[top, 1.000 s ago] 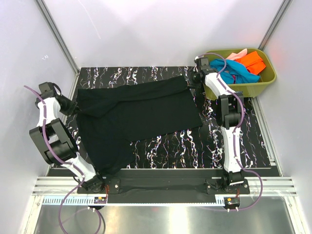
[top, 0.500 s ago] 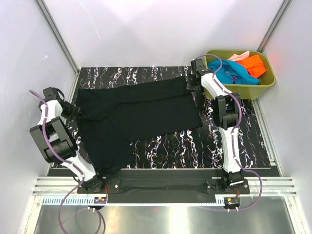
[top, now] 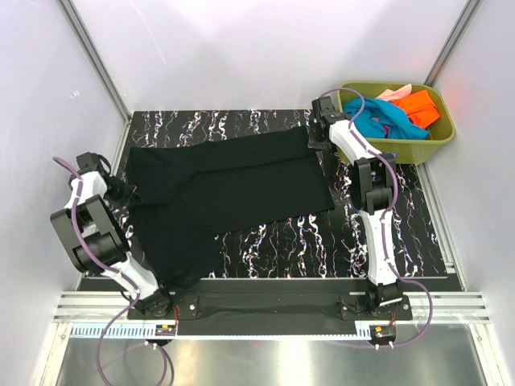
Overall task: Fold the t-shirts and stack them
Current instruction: Fold the tshirt
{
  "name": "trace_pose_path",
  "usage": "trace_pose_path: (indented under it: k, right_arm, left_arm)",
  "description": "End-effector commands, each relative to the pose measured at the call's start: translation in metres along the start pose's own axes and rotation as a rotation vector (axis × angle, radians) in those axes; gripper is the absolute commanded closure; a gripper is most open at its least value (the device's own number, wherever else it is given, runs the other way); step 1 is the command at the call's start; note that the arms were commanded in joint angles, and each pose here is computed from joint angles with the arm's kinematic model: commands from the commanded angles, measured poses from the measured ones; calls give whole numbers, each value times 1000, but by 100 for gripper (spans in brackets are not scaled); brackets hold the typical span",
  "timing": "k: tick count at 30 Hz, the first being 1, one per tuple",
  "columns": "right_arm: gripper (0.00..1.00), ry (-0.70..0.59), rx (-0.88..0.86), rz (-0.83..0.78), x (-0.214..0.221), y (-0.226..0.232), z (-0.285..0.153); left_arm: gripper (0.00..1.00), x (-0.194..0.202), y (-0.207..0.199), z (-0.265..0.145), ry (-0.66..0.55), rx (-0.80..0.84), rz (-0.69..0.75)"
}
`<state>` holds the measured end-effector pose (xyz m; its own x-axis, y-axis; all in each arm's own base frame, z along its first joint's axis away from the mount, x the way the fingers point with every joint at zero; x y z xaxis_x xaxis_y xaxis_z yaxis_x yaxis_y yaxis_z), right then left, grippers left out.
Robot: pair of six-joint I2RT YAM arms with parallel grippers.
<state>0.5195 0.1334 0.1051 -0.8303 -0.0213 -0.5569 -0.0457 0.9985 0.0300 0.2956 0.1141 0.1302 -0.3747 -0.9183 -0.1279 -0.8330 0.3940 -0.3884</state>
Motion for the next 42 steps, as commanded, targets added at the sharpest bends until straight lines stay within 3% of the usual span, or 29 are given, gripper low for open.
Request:
trace_pose_path:
  k: [1, 19, 21, 23, 24, 26, 28, 32, 36, 37, 40, 42]
  right_arm:
    - [98, -47, 36, -18, -11, -3, -12]
    - [95, -17, 26, -40, -1, -1, 0]
    - [91, -20, 34, -42, -3, -3, -1]
    - [81, -18, 42, -51, -6, -3, -3]
    - [73, -23, 43, -60, -9, -4, -4]
    - [65, -52, 49, -61, -18, -4, -8]
    - [54, -71, 42, -63, -25, -2, -8]
    - [46, -156, -10, -45, -52, 8, -13]
    - [48, -222, -112, -12, -65, 25, 3]
    - [50, -255, -177, -12, -72, 32, 5]
    - [54, -317, -304, 20, -83, 48, 15]
    - [63, -325, -354, 84, -83, 55, 25]
  left_arm:
    - [100, -10, -9, -25, -114, 56, 14]
    - [95, -6, 4, -17, -129, -11, -4]
    - [85, -8, 3, -20, -137, -15, -5]
    - [66, -11, -1, -30, -185, -1, 5]
    - [62, -13, -2, -34, -211, 13, 10]
    - [53, -16, -9, -48, -301, 86, 28]
    - [52, -19, -17, -51, -323, 142, 40]
    - [59, -29, -39, -41, -337, 300, 20]
    - [58, -42, -77, -35, -323, 491, 26]
    - [58, -44, -80, -13, -258, 474, 25]
    - [60, -58, -105, 6, -223, 488, 45]
    - [64, -67, -112, 16, -231, 512, 32]
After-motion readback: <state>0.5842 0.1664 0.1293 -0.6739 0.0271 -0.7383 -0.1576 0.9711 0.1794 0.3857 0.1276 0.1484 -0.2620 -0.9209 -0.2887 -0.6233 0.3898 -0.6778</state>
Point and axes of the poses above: each gripper's point midway between its finger pads, its own z axis out along the fingers, its own y axis along the line the jaws close on, x = y × z, the point moved 7 cm from there along -z, back along the fingers, and after that the axes turned 7 degrees about -z, right-handed, at the moved point
